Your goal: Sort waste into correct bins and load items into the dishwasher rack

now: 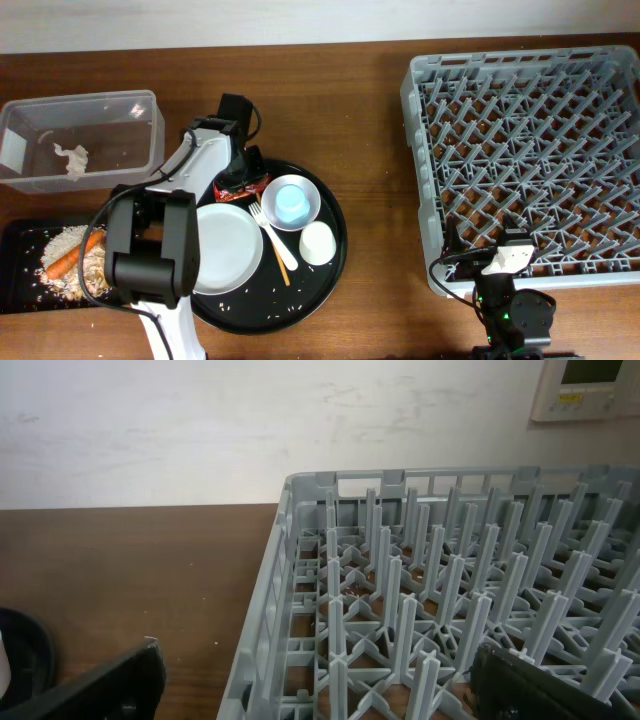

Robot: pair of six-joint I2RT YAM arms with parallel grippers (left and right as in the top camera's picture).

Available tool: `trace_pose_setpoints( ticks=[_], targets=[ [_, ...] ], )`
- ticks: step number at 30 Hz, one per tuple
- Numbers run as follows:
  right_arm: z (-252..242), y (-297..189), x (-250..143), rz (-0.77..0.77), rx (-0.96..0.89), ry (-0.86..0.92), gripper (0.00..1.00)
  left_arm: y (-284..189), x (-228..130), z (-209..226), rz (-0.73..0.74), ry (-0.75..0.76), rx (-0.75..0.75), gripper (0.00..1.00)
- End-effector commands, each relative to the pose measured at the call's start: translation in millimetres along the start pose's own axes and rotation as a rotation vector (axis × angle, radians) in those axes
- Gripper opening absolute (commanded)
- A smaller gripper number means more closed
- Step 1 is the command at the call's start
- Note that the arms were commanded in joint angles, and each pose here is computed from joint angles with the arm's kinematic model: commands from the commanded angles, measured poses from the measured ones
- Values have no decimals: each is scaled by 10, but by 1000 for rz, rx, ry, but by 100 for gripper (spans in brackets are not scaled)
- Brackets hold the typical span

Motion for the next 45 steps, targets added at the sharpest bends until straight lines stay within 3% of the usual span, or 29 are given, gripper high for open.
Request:
trace_pose_setpoints(
  ticks=[1, 3, 10, 20, 23, 28, 32, 33, 34, 35, 36, 40, 45],
  targets=[
    [1, 2, -24, 3, 3, -7, 99, 128, -66, -7, 52, 9, 5, 9],
    [1, 2, -24, 3, 3, -7, 99, 112, -67, -4, 59, 9, 6, 1],
    [1, 2, -24, 3, 3, -7, 99, -144, 41, -37, 67, 9, 8, 1],
    [1, 2, -24, 3, 3, -7, 99, -892, 282, 14, -92, -16, -27, 1],
    [1, 2, -24, 3, 3, -7, 99, -1158, 436, 363, -173, -102, -26, 1],
    [1, 2, -24, 3, 3, -7, 99, -1591, 904, 1251, -446, -292, 9, 1],
    [1, 2, -24, 3, 3, -7, 99, -1564, 982, 1950, -524, -431, 200, 1],
    [1, 2, -24, 3, 3, -7, 99, -1528, 968, 2042, -516, -450, 239, 4],
    [1, 2, -24, 3, 3, -7, 99, -1506, 953, 2120, -510, -465, 262, 32],
    [1, 2, -24, 3, 3, -7, 99, -1508, 946, 2149, -510, -471, 262, 71],
    [1, 2, -24, 3, 3, -7, 99, -1513, 942, 2169, -510, -475, 264, 99],
    [1, 2, -24, 3, 3, -7, 98, -1533, 896, 2172, -493, -477, 257, 99],
    [1, 2, -24, 3, 3, -7, 99, -1741, 655, 1825, -403, -423, -5, 99]
  ],
)
Point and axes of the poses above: each gripper's point midway between its finger pads, its own y axis out along the fingers, its own z axis along the line the jaws close on, x = y × z, the point moved 7 cm from there along -y, back along the fingers, and after that the axes turned 15 degrees about y, right-handed, at the moved point
